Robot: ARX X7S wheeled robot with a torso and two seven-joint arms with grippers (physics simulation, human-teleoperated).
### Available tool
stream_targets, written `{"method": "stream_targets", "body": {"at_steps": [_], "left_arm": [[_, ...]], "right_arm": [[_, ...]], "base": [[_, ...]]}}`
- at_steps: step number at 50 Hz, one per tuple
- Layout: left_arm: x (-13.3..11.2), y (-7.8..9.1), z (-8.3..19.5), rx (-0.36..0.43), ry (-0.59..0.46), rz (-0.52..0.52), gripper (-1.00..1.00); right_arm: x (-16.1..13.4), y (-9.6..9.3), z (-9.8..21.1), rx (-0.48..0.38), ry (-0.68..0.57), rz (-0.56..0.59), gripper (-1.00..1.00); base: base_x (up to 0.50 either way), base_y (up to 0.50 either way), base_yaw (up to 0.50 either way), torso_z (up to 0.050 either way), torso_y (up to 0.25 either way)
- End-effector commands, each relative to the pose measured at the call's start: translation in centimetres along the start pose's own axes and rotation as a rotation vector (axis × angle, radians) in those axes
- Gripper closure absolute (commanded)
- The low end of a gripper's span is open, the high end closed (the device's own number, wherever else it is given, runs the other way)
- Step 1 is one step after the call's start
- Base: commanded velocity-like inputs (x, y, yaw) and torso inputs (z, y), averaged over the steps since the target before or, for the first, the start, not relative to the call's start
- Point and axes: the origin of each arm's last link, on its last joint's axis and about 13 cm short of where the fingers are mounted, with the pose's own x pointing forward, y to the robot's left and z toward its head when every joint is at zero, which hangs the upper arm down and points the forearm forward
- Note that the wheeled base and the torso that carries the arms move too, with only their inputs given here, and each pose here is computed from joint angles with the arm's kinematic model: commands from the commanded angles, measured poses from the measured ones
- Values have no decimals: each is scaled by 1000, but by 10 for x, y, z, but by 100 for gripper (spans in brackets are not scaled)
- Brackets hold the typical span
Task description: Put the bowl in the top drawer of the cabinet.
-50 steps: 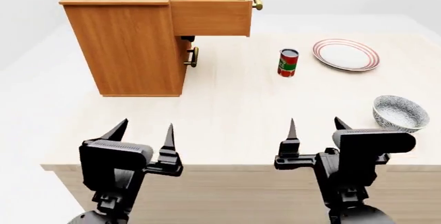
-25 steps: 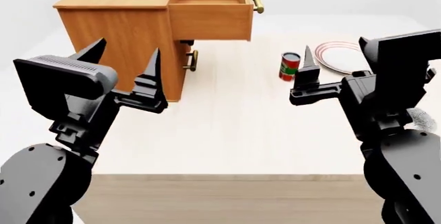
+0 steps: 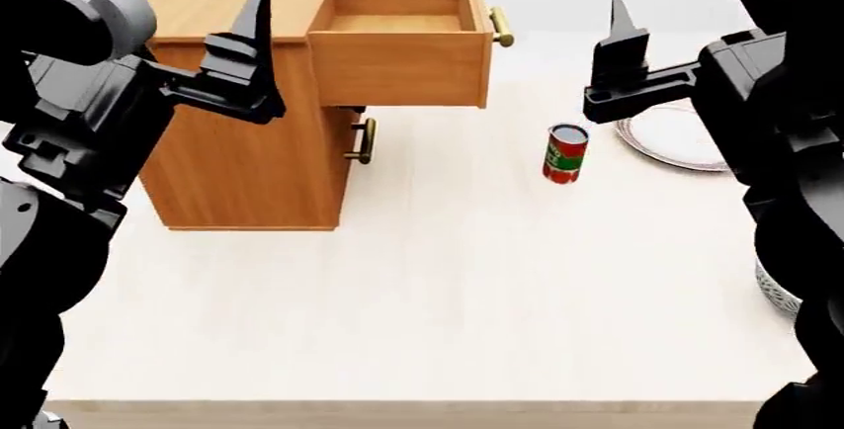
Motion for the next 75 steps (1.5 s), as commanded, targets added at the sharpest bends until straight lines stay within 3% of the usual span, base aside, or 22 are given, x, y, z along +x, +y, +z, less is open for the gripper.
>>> {"method": "stream_targets", "body": {"at_steps": [1,7,24,38,59,64,75], "left_arm": [[1,5,26,52,-40,-16,-100],[0,5,32,75,-57,-16,-100],[2,8,40,105,-88,-26,-100],[-6,7,36,70,-54,-14,-100],[-6,7,36,80,-39,-7,-100],[-7,7,36,75,-30,-7,-100],[-7,7,36,71,-27,-15,-100]], "right_arm": [[3,-9,17,-21,-37,-6,-100],[7,-12,25,-29,-58,-5,-100],[56,-27,39,-24,-73,21,-100],[91,-34,39,5,-35,27,-100],[91,-41,41,-6,14,17,-100],[84,-54,42,-28,100,9,-100],[36,-99,57,-208,434,-10,-100]], "base": [[355,0,0,0,0],[356,0,0,0,0],[359,0,0,0,1],[360,0,0,0,0],[289,0,0,0,1],[0,0,0,0,0],[0,0,0,0,0]]}}
